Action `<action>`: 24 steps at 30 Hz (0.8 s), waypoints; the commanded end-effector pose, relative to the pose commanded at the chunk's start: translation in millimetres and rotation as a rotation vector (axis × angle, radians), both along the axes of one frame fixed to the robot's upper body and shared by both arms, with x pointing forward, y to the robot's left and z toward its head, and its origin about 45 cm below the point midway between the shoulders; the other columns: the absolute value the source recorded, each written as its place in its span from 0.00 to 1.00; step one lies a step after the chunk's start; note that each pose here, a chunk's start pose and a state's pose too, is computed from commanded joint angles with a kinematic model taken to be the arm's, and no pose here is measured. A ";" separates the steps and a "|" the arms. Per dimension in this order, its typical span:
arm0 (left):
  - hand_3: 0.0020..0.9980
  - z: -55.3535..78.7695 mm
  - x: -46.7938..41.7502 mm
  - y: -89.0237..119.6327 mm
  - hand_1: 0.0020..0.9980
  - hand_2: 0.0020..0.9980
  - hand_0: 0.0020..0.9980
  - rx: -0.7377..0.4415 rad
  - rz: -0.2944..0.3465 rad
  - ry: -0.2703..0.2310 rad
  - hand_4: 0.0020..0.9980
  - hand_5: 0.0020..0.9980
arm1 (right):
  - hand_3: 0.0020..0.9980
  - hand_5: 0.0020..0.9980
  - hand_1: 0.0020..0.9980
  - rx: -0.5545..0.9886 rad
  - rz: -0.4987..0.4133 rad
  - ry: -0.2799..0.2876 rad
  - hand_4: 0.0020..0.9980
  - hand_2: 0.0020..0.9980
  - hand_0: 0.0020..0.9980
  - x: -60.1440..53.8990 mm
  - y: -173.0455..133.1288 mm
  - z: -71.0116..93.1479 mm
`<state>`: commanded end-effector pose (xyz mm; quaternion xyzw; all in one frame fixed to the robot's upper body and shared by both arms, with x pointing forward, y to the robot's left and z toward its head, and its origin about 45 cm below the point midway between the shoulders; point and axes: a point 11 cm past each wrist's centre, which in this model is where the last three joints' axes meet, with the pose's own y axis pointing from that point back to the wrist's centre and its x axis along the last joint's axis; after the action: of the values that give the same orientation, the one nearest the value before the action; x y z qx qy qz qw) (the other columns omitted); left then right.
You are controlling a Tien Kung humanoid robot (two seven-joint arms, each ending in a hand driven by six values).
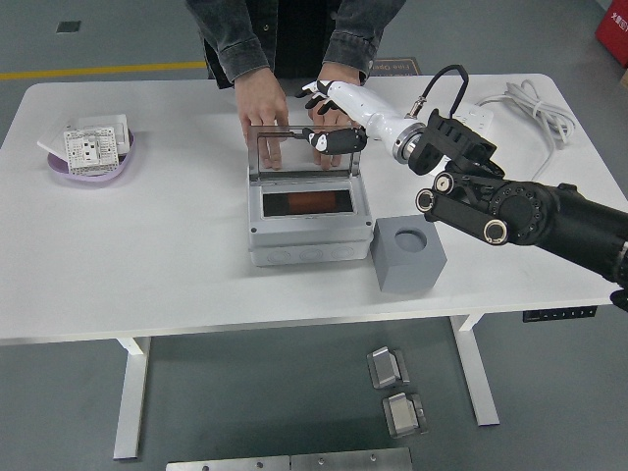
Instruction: Pick up the cylinder from the cube,place it in the box,flap close box
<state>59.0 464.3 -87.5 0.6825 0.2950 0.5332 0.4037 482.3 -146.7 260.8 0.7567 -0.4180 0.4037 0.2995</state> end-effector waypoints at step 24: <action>0.66 -1.3 0.9 -3.5 0.58 0.57 0.61 -0.007 -0.004 -0.001 0.71 0.26 | 0.83 0.27 0.70 -0.009 0.069 0.010 0.62 0.74 0.77 -25.1 2.4 -18.8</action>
<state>59.9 460.8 -88.8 0.6813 0.2952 0.5318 0.4073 457.1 -144.3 241.9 0.7714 -0.3880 0.4118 0.2910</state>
